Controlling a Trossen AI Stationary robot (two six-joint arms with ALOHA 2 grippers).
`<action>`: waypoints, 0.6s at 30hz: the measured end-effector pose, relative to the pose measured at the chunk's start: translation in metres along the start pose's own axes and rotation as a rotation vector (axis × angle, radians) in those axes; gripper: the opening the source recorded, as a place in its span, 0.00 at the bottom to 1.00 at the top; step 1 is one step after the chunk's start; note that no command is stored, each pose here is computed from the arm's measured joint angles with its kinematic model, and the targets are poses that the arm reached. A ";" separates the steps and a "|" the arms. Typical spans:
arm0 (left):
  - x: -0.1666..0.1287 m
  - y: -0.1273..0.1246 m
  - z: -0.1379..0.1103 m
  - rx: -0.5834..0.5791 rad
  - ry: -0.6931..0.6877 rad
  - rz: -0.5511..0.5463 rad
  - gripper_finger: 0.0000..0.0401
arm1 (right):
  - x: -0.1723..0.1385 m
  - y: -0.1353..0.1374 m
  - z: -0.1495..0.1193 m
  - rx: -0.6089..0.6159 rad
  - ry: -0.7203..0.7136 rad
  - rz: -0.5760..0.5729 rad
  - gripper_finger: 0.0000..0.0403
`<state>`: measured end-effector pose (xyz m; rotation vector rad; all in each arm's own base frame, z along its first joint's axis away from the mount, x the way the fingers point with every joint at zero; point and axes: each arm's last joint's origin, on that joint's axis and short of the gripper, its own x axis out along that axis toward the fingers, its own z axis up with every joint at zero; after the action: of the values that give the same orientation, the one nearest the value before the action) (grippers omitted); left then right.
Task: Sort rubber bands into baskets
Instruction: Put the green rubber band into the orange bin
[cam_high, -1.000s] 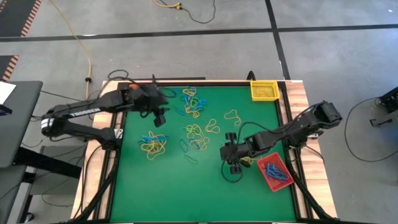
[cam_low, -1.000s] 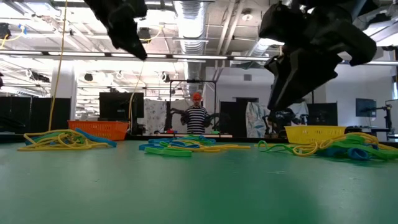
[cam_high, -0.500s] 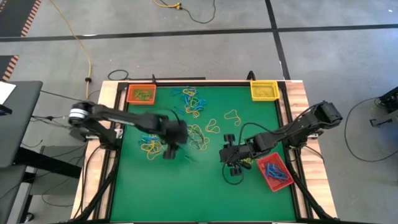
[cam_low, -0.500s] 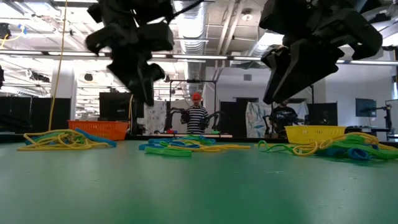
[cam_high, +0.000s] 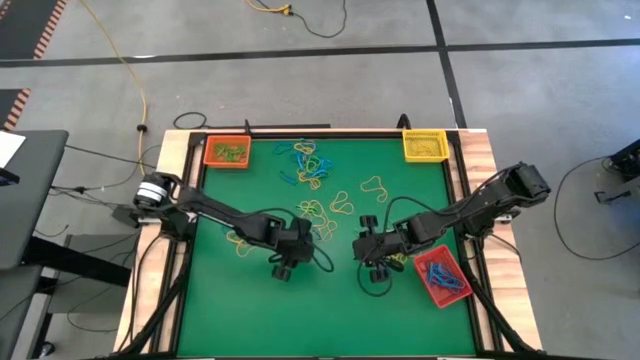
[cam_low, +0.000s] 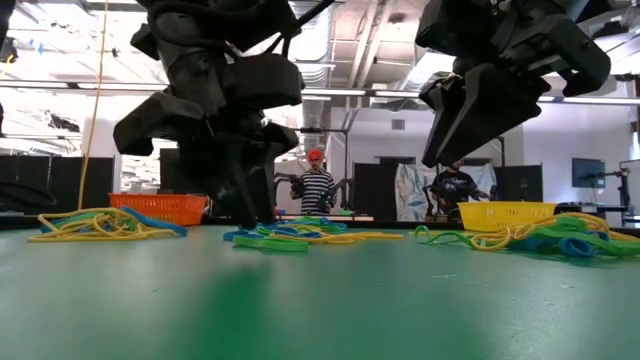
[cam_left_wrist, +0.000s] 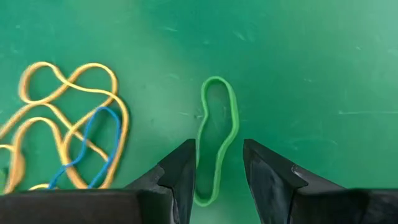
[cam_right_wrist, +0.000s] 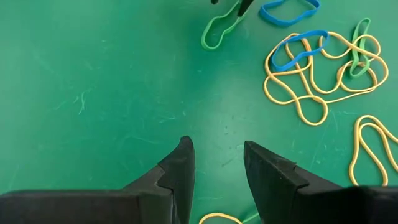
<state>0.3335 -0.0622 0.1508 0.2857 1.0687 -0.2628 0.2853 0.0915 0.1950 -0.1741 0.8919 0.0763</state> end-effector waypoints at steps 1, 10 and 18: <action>0.001 0.000 0.000 -0.001 0.002 0.001 0.31 | 0.000 0.000 0.000 0.001 -0.005 0.000 0.41; 0.020 0.007 -0.007 -0.016 0.057 0.026 0.31 | 0.000 0.001 0.002 0.007 -0.023 0.004 0.41; 0.022 0.007 -0.005 0.016 0.035 0.048 0.08 | 0.000 0.001 0.001 0.019 -0.014 0.004 0.41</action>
<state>0.3413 -0.0555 0.1299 0.3308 1.0937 -0.2240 0.2859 0.0929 0.1960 -0.1537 0.8790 0.0730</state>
